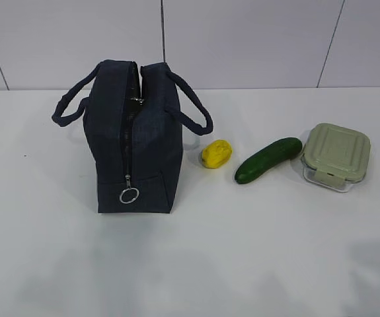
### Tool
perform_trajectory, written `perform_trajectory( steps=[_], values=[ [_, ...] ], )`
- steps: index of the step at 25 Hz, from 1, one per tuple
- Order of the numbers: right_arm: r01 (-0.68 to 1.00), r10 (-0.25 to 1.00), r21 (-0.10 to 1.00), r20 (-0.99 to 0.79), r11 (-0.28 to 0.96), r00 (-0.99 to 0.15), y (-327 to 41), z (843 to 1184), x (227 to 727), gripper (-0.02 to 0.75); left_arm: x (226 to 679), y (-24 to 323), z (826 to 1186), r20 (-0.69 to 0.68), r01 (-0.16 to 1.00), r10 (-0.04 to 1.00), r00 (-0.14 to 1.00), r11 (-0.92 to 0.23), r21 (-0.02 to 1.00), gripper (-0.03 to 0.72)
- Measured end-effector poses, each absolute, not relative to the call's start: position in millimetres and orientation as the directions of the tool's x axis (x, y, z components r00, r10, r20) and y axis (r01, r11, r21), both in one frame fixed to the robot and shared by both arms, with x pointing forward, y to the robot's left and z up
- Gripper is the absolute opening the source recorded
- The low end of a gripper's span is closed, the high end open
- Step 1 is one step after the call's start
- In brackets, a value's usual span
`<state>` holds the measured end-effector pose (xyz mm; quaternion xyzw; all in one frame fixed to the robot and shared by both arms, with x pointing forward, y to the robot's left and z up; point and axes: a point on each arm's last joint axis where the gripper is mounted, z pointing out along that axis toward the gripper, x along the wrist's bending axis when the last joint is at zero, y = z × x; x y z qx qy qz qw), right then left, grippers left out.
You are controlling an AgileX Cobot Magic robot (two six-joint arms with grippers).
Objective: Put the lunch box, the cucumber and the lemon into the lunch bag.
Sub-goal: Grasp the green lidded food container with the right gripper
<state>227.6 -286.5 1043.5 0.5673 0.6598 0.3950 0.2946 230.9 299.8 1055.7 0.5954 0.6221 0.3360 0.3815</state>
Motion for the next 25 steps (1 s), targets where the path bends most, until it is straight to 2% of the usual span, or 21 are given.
perform_trajectory(
  steps=[25],
  values=[
    [0.516,0.981,0.856,0.059,0.044,-0.183,-286.5,1043.5,227.6,0.515,230.9,299.6,1055.7,-0.076,0.485,0.997,0.001,0.066,0.872,0.238]
  ],
)
